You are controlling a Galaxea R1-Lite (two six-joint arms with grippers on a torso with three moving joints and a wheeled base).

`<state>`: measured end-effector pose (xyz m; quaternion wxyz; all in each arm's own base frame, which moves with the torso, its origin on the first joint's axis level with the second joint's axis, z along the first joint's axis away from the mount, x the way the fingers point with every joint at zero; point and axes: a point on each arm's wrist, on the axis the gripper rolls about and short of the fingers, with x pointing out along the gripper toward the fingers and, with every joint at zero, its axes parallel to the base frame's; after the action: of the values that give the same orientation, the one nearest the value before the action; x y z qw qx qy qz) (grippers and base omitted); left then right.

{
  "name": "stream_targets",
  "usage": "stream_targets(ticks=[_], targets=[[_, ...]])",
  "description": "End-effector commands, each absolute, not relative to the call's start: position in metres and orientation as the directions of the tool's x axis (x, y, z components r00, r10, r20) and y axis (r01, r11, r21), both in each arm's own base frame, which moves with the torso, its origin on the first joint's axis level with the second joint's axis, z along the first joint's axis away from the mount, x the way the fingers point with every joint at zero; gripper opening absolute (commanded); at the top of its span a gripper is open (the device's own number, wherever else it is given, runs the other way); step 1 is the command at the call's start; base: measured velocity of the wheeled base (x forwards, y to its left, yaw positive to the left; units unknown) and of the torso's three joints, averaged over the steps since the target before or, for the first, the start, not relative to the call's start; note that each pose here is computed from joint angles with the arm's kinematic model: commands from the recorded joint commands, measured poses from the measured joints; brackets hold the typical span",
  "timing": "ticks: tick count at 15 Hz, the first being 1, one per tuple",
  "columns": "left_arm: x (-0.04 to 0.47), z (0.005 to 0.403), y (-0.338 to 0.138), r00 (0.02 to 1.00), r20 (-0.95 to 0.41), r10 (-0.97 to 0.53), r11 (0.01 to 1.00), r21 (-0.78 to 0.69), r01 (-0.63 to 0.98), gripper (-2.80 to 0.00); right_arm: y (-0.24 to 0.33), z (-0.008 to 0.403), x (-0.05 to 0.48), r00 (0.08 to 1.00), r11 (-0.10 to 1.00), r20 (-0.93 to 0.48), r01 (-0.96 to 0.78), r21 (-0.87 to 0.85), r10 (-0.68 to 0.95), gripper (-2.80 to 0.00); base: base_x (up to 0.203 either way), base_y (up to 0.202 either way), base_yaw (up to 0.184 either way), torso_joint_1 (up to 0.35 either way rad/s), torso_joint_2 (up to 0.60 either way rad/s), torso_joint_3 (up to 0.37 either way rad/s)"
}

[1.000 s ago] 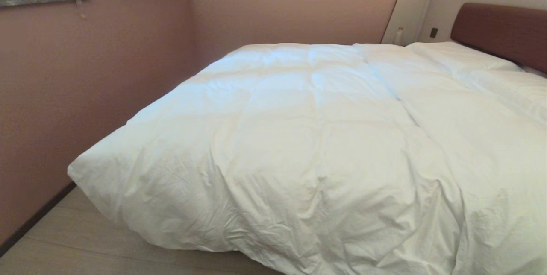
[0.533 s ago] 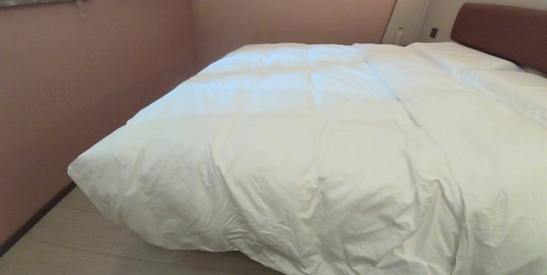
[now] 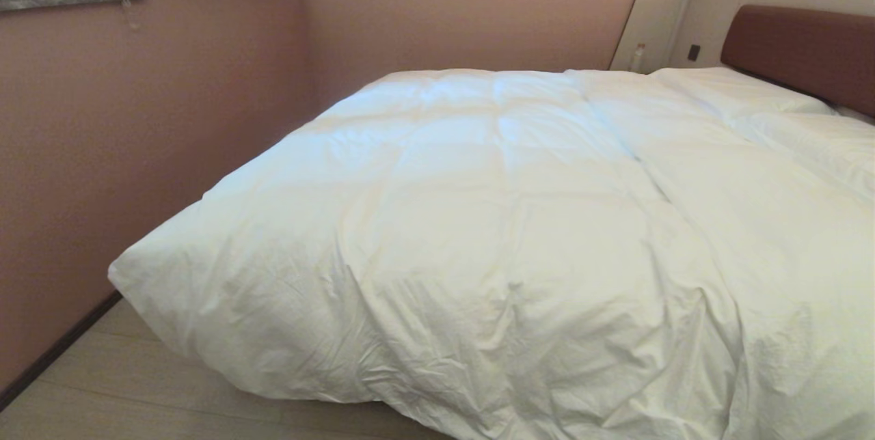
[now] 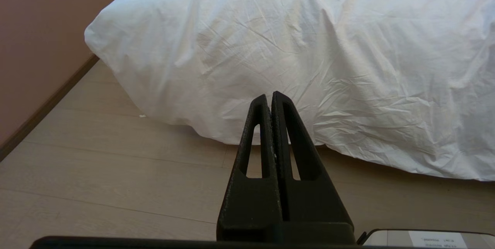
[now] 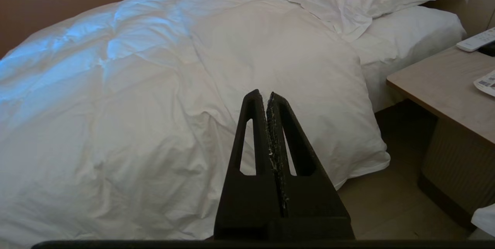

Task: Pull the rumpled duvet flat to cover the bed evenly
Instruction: Flatten the corners of the folded blanket

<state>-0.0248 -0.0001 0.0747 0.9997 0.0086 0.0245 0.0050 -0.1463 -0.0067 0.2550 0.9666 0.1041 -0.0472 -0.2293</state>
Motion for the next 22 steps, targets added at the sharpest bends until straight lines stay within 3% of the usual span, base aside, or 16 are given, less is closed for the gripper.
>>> stream_targets(ticks=[1,10,14,22], targets=[[-0.025,0.075,0.0,0.999,-0.049,0.011,1.0,0.019,-0.01,-2.8,-0.007,0.247,-0.149,0.891,0.876,0.045,0.435,0.207,-0.453,-2.8,0.0,0.0,0.0,0.0,0.0,0.0],[-0.025,0.075,0.0,0.999,-0.049,0.012,1.0,0.017,-0.011,-2.8,-0.012,0.229,-0.159,0.907,0.907,0.082,0.4,0.136,-0.412,-2.8,0.0,0.0,0.0,0.0,0.0,0.0],[-0.025,0.075,0.0,0.999,-0.049,0.009,1.0,0.018,-0.009,-2.8,-0.009,0.205,-0.171,0.945,0.958,0.158,0.283,0.05,-0.287,-2.8,0.0,0.0,0.0,0.0,0.0,0.0],[-0.025,0.075,0.0,0.999,-0.049,0.011,1.0,0.017,-0.011,-2.8,-0.006,0.183,-0.119,0.981,0.985,0.091,0.17,0.013,-0.17,-2.8,0.0,0.0,0.0,0.0,0.0,0.0]])
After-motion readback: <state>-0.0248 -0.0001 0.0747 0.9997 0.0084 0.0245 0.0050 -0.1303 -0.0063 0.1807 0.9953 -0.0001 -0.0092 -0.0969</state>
